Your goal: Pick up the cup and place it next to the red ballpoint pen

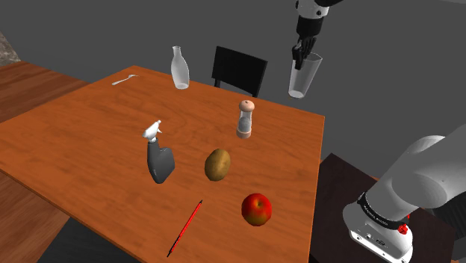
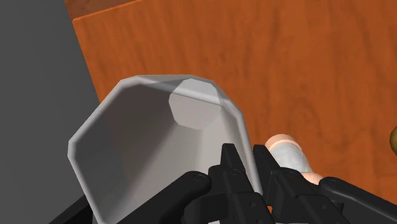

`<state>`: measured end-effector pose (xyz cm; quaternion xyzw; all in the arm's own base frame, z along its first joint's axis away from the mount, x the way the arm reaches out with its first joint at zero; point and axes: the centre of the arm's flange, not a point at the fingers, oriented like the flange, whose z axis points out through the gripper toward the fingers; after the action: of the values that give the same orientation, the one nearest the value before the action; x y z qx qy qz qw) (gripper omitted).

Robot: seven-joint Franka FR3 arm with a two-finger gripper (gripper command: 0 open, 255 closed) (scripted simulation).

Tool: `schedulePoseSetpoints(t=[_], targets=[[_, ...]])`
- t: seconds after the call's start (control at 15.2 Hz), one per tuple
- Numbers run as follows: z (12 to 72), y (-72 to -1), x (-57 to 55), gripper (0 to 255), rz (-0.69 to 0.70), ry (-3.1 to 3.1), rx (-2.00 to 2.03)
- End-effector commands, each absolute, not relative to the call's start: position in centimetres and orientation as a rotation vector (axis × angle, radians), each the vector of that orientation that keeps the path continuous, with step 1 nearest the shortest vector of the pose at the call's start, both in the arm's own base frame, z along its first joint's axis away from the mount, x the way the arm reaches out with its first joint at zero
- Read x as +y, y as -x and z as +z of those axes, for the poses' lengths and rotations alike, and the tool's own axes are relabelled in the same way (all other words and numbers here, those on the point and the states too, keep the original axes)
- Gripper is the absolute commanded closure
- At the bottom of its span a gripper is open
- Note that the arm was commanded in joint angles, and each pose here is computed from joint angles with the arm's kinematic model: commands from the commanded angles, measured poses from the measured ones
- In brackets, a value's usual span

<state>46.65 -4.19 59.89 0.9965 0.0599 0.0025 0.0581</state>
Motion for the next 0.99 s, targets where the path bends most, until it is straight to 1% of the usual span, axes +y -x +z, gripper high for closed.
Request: schedulePoseSetpoints(t=[0.0, 0.33, 0.92], targets=[[60.9, -46.6, -4.1, 255, 0.008, -3.020, 0.181], [63.3, -46.6, -4.1, 255, 0.008, -3.020, 0.181], [63.3, -42.9, 7.2, 255, 0.008, -3.020, 0.181]])
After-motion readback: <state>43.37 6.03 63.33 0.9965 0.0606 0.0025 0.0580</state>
